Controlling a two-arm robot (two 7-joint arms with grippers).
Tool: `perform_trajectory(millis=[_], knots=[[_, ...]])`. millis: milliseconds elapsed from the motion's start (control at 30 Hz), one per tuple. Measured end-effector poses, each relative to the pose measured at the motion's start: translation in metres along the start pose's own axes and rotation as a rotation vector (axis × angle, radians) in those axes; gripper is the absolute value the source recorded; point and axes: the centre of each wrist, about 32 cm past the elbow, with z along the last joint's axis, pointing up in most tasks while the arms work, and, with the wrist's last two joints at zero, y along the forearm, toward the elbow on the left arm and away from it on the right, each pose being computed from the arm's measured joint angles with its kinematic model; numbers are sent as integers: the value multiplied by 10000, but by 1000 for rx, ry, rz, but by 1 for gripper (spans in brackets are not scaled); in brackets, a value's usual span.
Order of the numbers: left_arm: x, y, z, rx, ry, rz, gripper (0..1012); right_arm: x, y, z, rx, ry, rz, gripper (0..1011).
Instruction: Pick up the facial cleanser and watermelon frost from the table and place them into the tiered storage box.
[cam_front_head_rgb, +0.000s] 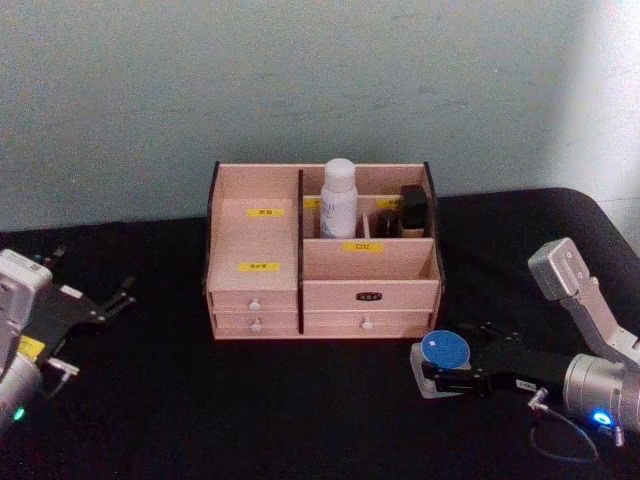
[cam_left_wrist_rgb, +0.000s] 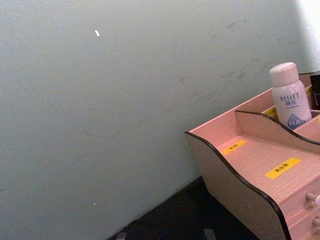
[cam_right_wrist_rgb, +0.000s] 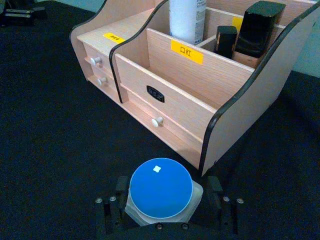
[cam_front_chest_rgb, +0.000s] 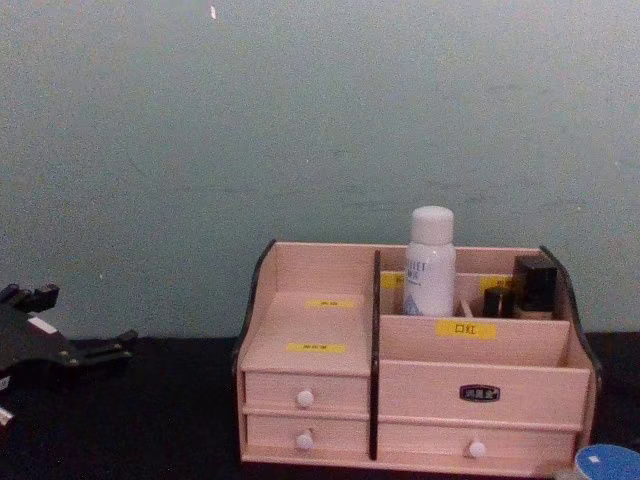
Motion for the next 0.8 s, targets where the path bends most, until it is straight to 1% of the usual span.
perform_trajectory(millis=[800], knots=[[0,0,0,0,0,0,1001,0,-3,1,1,0,-2,993]])
